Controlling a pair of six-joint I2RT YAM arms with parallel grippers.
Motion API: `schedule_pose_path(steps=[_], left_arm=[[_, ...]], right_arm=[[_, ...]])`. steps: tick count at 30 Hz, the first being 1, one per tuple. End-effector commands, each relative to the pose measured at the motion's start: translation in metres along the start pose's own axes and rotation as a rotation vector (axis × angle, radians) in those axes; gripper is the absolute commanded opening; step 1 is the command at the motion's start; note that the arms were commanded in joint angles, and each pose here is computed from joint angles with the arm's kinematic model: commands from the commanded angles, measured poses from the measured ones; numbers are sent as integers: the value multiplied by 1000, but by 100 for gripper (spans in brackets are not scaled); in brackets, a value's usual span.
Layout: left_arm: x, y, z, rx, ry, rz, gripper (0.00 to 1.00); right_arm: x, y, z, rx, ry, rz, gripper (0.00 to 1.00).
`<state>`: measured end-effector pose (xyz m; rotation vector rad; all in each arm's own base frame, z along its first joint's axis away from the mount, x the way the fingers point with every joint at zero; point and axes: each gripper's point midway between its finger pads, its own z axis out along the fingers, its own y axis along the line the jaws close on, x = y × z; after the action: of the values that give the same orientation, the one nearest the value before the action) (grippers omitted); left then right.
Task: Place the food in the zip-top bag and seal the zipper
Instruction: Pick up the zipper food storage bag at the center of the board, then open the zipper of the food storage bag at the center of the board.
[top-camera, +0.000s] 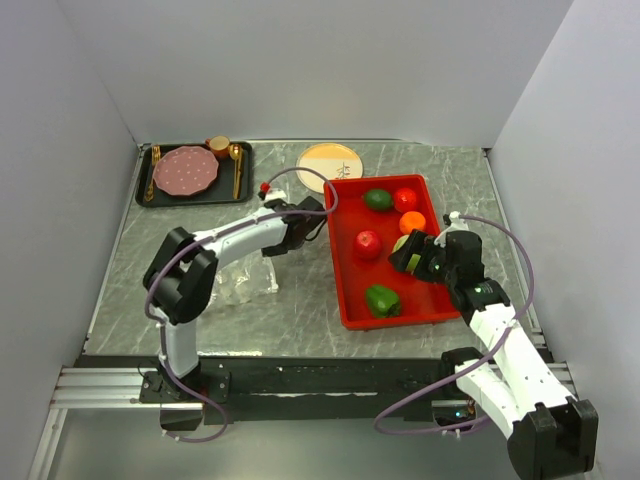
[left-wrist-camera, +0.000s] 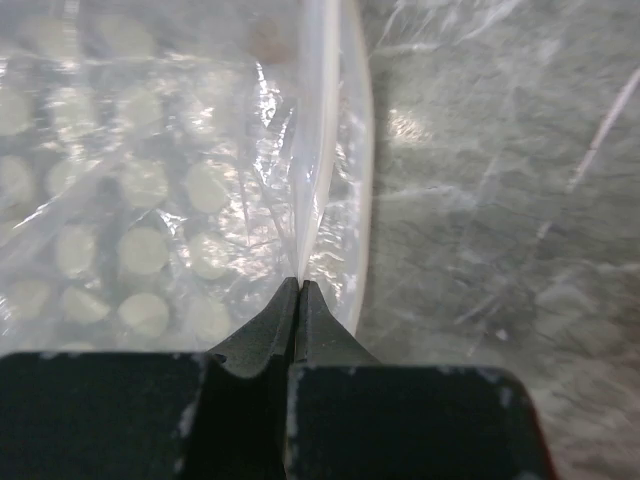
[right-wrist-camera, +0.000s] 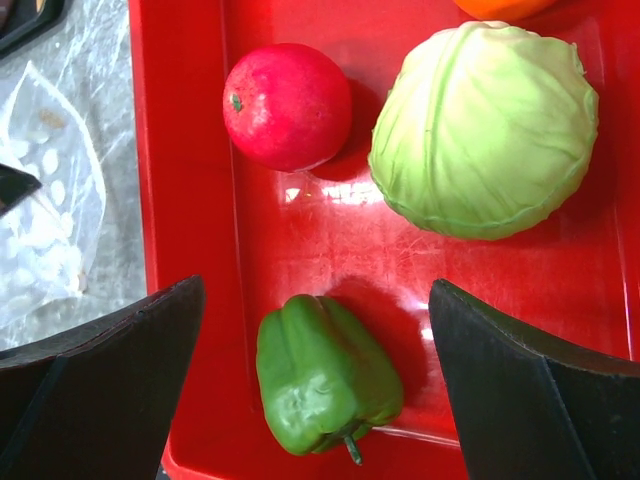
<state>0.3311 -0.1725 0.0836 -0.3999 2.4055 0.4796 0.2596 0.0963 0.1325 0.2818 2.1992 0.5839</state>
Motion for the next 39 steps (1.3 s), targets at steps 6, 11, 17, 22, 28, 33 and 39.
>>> schedule_pose_path(steps=[6, 11, 17, 22, 28, 33, 39], left_arm=[[-54, -10, -90, 348, -91, -98, 1], [-49, -16, -109, 509, -81, -134, 1], [-52, -15, -136, 695, -125, -179, 1], [-49, -16, -137, 705, -117, -163, 1], [-45, -18, -143, 742, -107, -150, 1], [-40, -17, -146, 755, -107, -139, 1], [-38, -14, -152, 775, -114, -140, 1]], right_arm=[[-19, 49, -21, -214, -47, 40, 100], [-27, 101, -37, -484, -25, 114, 87], [-26, 141, -38, -600, 19, 147, 56], [-14, 173, -27, -629, 88, 120, 24], [8, 203, -11, -675, 175, 118, 10], [21, 228, 6, -672, 246, 89, 12], [24, 255, 24, -637, 255, 46, 11]])
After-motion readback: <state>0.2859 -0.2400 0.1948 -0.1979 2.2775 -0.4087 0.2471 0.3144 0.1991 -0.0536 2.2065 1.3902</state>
